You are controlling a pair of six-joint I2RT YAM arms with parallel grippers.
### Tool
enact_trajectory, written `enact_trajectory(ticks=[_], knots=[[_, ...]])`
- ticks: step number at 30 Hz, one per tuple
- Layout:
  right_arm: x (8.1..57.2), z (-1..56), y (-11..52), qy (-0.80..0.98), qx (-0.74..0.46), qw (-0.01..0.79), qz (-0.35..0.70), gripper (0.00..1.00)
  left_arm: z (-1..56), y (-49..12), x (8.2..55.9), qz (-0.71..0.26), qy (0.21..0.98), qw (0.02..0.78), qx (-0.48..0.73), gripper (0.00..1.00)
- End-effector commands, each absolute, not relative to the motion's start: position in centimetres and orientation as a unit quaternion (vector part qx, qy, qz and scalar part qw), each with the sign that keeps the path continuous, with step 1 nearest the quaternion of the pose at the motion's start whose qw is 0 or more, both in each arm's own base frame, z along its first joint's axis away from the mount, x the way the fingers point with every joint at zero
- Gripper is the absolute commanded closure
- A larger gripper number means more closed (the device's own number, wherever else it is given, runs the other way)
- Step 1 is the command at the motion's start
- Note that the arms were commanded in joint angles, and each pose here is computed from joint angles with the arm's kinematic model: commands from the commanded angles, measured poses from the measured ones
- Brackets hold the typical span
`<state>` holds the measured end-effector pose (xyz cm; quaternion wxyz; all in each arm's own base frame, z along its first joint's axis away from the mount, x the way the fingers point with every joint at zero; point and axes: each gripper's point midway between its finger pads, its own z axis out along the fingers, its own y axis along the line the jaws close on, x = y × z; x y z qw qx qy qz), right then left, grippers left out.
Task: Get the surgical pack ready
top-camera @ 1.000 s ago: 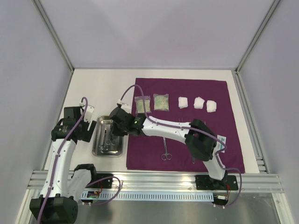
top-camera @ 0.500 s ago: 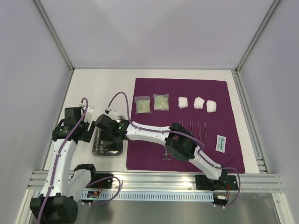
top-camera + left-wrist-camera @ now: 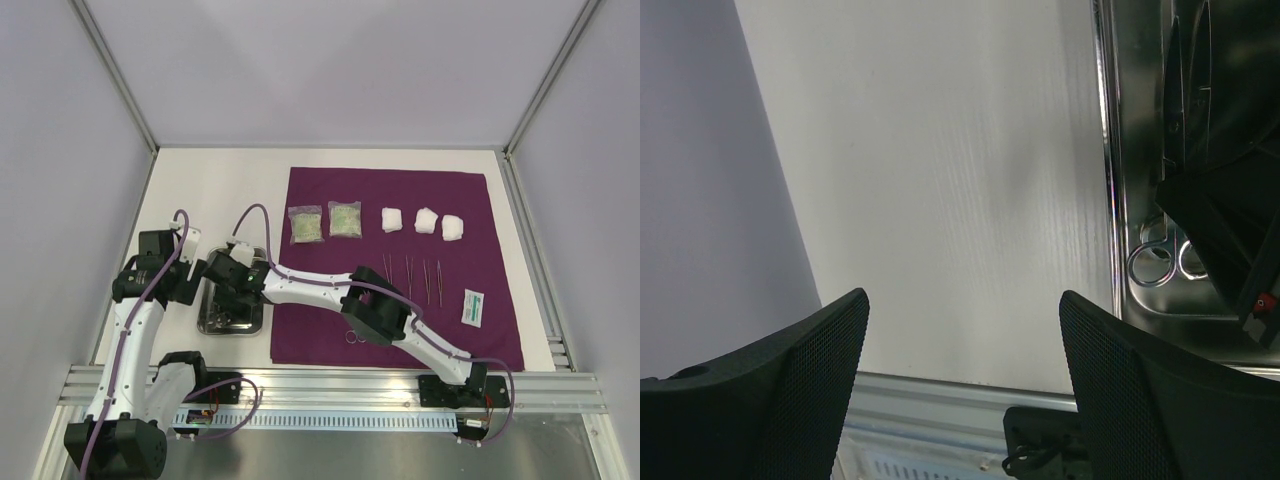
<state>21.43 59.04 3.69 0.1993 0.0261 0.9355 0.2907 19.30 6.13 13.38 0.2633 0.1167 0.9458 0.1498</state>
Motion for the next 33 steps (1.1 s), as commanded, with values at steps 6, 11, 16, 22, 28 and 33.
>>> enact_trajectory(ticks=[6,11,16,22,28,33], knots=[[21.7,4.5,60.0,0.93,0.042,0.205,0.303,0.92,13.6,6.2,19.7,0.151,0.943,0.274,0.109,0.14],[21.9,5.7,60.2,0.925,0.038,0.213,0.313,0.82,13.6,6.2,19.7,0.151,0.944,0.274,0.109,0.14],[21.9,6.2,60.2,0.924,0.039,0.211,0.318,0.73,13.8,6.1,19.8,0.148,0.943,0.276,0.11,0.14],[21.8,7.7,60.3,0.919,0.028,0.218,0.329,0.71,14.1,6.1,19.8,0.148,0.943,0.278,0.109,0.14],[22.7,14.0,58.6,0.894,-0.032,0.298,0.334,0.71,14.9,6.2,19.7,0.15,0.942,0.281,0.104,0.14],[22.8,16.6,52.3,0.891,-0.108,0.35,0.266,0.71,15.4,6.2,19.4,0.151,0.943,0.28,0.102,0.14]])
